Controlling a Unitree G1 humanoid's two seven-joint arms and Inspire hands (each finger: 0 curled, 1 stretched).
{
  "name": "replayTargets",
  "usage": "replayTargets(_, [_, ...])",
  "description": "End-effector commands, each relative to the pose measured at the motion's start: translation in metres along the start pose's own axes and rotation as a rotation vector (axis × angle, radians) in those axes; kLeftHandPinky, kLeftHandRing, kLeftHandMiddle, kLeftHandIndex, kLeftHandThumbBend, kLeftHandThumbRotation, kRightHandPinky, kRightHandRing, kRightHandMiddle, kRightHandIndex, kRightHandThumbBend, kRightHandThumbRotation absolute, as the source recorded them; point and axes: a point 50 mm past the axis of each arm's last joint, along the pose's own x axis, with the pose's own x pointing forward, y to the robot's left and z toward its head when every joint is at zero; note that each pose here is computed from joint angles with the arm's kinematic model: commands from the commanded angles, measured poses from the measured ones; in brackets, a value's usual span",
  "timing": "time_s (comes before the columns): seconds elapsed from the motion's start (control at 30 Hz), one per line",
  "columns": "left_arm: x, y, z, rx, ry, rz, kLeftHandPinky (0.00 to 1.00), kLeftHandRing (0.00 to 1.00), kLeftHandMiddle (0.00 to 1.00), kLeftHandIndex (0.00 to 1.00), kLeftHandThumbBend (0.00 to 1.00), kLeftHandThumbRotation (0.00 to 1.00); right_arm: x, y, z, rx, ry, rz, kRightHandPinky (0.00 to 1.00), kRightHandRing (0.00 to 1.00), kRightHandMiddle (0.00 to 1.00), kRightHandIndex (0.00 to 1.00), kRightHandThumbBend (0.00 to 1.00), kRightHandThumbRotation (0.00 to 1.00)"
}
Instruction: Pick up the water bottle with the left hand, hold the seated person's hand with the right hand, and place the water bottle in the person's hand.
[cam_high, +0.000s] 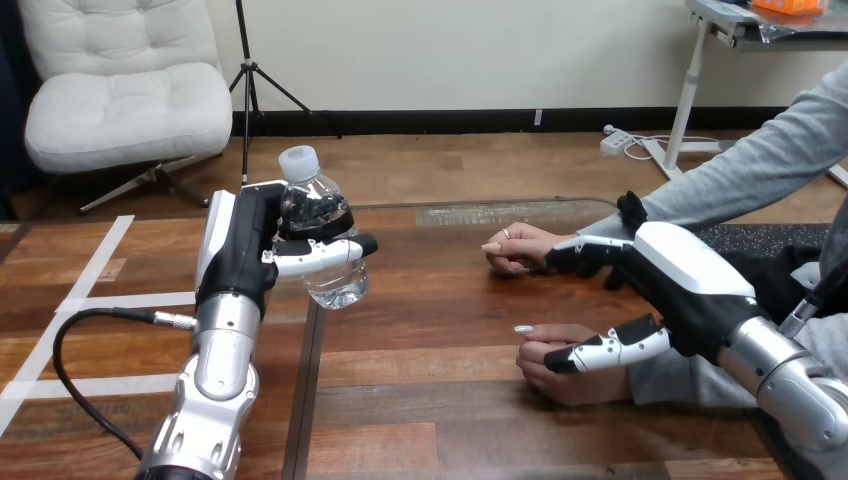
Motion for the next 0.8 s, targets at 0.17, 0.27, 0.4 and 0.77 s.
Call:
replayTargets(0.17, [0.011, 0.012, 0.029, -0.014, -0.124, 0.04, 0.27, 0.33, 0.37, 0.38, 0.81, 0.0, 0.012, -0.027, 0.001, -0.071, -0.023, -0.056, 0.67, 0.76, 0.78, 0.79, 1.0, 0.5])
replayTargets(0.27, [0.011, 0.013, 0.029, -0.011, -0.123, 0.04, 0.27, 0.34, 0.37, 0.38, 0.81, 0.0, 0.012, -0.026, -0.001, -0.075, -0.01, -0.048, 0.68, 0.76, 0.78, 0.79, 1.0, 0.51])
replayTargets(0.4, [0.011, 0.013, 0.029, -0.004, -0.124, 0.042, 0.28, 0.34, 0.37, 0.37, 0.81, 0.0, 0.012, -0.025, -0.004, -0.077, 0.006, -0.043, 0.68, 0.76, 0.78, 0.79, 1.0, 0.53])
replayTargets(0.77, [0.011, 0.015, 0.029, 0.001, -0.135, 0.041, 0.28, 0.34, 0.38, 0.38, 0.8, 0.0, 0.011, -0.022, -0.012, -0.075, 0.033, -0.03, 0.68, 0.77, 0.78, 0.79, 1.0, 0.52])
